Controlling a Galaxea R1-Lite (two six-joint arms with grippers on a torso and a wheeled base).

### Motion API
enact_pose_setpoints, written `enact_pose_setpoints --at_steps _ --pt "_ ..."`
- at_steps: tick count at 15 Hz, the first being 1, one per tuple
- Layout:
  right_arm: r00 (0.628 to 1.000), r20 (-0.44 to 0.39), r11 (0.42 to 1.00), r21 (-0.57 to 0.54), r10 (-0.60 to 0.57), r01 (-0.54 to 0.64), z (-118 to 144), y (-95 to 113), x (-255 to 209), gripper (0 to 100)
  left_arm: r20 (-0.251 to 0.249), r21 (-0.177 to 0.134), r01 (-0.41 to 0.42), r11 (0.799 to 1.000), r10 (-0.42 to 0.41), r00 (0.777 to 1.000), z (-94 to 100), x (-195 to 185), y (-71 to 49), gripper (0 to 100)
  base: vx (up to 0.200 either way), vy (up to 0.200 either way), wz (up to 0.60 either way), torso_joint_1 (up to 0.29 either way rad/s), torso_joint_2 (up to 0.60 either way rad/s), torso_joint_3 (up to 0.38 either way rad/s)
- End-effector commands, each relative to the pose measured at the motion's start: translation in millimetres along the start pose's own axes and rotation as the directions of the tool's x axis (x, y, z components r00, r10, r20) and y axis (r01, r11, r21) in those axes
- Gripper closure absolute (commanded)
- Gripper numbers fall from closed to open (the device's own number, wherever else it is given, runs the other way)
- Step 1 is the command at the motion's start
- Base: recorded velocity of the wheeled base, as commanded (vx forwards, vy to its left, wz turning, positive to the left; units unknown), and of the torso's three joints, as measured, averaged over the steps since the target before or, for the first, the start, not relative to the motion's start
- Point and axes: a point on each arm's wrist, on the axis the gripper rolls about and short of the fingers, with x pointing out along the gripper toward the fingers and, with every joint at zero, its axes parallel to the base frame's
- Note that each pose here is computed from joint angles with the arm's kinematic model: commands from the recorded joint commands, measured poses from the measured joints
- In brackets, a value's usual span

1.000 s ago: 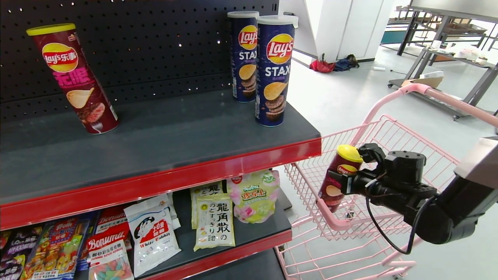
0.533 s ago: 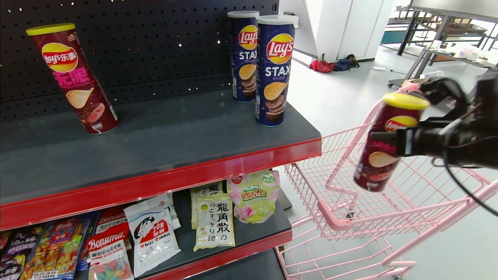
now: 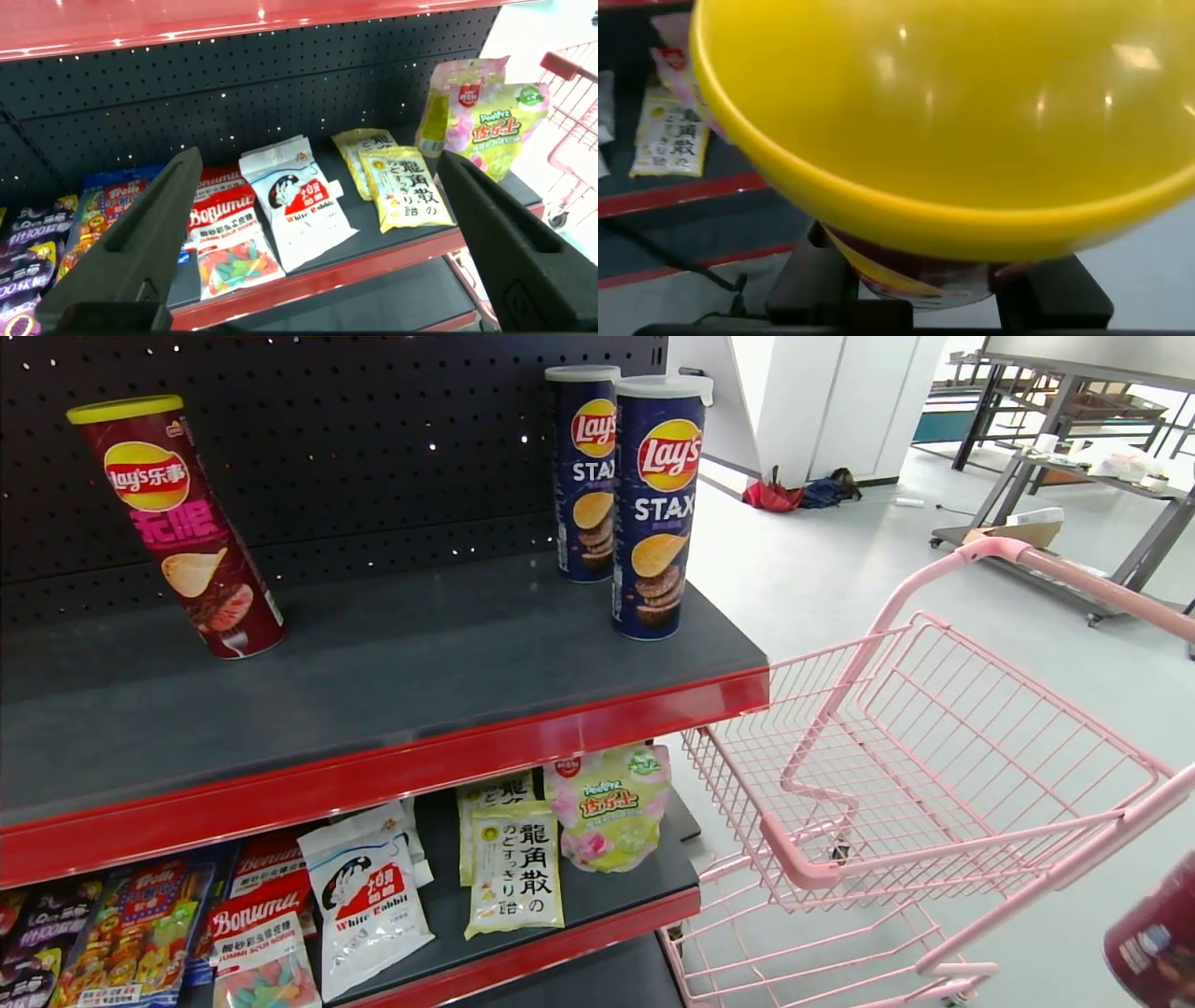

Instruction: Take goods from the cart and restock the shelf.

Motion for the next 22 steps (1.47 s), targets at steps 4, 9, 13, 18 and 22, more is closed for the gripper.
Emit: enact_pose_setpoints --at_steps 4,9,13,18,22 --pt "0.993 0.086 0.997 -0.004 -0.080 0.081 -30.0 -0.4 -30.1 100 0.000 0.000 -0.001 1.000 0.001 1.000 0.0 0.0 0.0 0 0.000 0.000 0.00 0.000 0.00 0.000" --pt "0.993 0.074 0.996 -0.010 -0.092 0.093 -32.7 -0.4 -28.8 100 0.000 0.000 -0.001 1.000 0.001 1.000 0.0 0.0 0.0 0 0.000 0.000 0.00 0.039 -0.11 -0.072" --pt "0.993 0.075 0.996 -0.011 -0.089 0.090 -32.7 -0.3 -28.8 100 0.000 0.000 -0.001 1.000 0.001 1.000 0.0 0.0 0.0 0 0.000 0.000 0.00 0.172 -0.51 -0.326" --pt "0.995 0.057 0.996 -0.029 -0.081 0.083 -40.6 0.4 -25.8 100 0.000 -0.002 -0.001 1.000 0.001 1.000 0.0 0.0 0.0 0 0.000 0.000 0.00 0.225 -0.58 -0.358" --pt "0.995 0.057 0.996 -0.045 -0.080 0.082 -40.5 0.4 -25.3 100 0.000 -0.002 -0.001 1.000 0.001 1.000 0.0 0.0 0.0 0 0.000 0.000 0.00 0.171 -0.41 -0.237"
